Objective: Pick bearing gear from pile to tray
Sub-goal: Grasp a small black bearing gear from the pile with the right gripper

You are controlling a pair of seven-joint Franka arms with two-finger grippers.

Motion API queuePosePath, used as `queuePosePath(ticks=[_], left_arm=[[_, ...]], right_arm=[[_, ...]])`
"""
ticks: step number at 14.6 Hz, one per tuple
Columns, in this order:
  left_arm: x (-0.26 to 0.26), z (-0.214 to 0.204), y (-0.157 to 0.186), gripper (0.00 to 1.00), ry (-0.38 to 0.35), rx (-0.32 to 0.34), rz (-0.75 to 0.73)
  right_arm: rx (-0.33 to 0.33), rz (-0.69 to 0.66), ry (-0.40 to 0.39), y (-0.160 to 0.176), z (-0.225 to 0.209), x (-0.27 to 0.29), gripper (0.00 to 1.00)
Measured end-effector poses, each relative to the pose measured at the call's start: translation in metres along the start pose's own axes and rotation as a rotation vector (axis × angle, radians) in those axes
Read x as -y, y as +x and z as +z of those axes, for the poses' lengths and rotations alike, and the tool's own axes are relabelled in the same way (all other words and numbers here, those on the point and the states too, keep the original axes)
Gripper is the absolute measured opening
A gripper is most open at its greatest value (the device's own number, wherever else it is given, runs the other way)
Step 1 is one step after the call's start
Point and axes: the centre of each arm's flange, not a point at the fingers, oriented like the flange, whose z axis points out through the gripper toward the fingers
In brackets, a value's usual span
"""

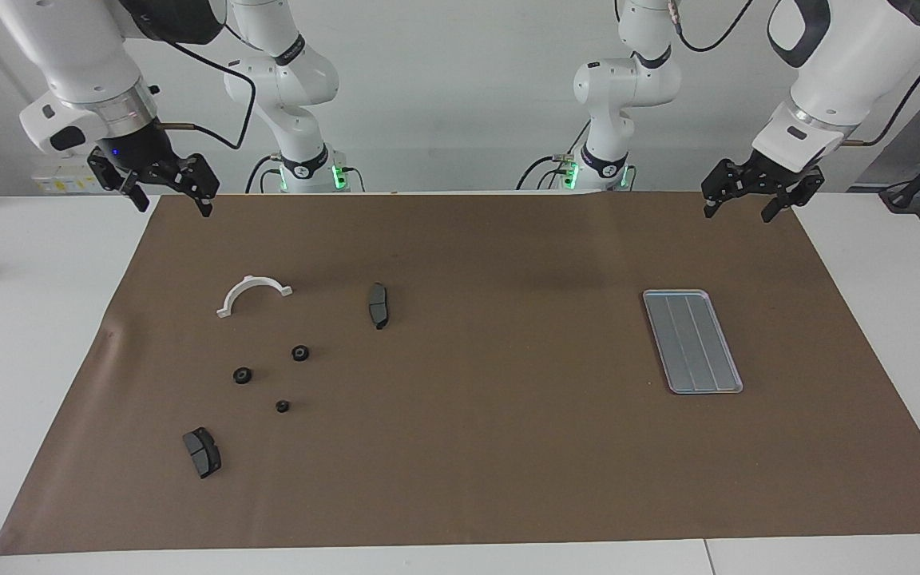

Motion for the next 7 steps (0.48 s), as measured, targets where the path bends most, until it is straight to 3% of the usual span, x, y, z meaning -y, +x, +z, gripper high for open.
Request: queuePosePath(ticks=[7], left_arm=[[0.0000,0.0000,0.0000,1.00,0.000,0.000,0.000]], right_arm=[[-0.004,-0.001,0.001,0.0008,0.0018,0.0005,1.00]])
